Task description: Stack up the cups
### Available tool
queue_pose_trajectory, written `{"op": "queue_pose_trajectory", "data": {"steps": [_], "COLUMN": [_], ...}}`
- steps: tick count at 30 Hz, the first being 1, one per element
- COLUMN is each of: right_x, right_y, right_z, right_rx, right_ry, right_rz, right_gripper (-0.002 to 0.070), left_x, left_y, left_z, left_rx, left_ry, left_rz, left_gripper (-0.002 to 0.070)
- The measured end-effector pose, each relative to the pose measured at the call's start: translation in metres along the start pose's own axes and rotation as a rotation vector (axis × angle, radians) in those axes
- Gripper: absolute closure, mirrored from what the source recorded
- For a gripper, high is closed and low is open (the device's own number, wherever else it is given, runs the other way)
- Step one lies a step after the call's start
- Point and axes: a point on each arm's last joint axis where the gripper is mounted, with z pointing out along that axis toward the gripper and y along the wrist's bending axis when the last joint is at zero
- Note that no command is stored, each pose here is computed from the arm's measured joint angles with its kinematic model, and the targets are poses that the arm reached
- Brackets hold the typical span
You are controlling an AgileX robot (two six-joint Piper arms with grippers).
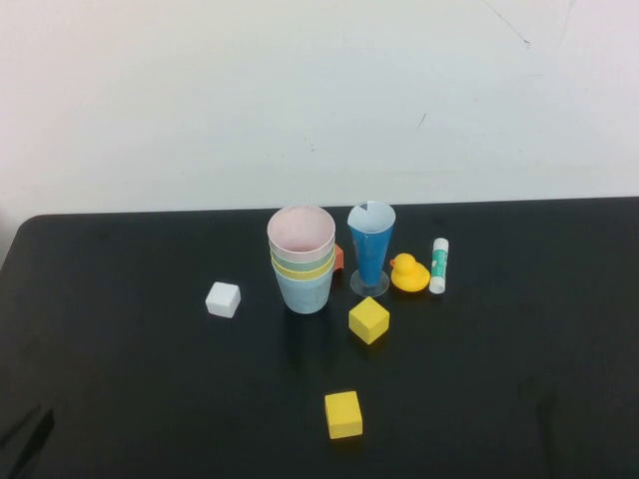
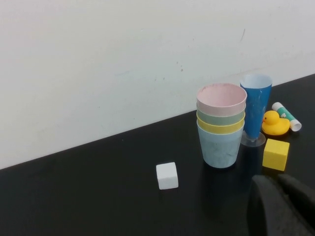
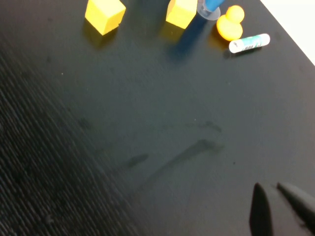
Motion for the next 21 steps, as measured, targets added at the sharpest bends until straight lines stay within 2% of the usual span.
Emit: {"op": "queue_pose_trajectory", "data": {"steps": [10, 14, 21], "right_x": [0.000, 0.000, 0.000], "right_y": [0.000, 0.000, 0.000], "right_z": [0.000, 0.000, 0.000], "right_rx": [0.000, 0.000, 0.000], "right_ry": [0.000, 0.000, 0.000], "right_rz": [0.000, 0.000, 0.000], "right_gripper": [0.0671, 0.0671, 0.0671], "left_x": [0.006, 0.016, 0.054], "left_y": [0.001, 0.006, 0.011], "left_z": [-0.002, -0.010, -0.010], "left_rx": [-0.014, -0.104, -0.231], "left_ry": [-0.012, -0.057, -0.031], "left_rz": [0.005, 0.015, -0.095], "left_gripper": [0.0674, 0.0674, 0.0675]}}
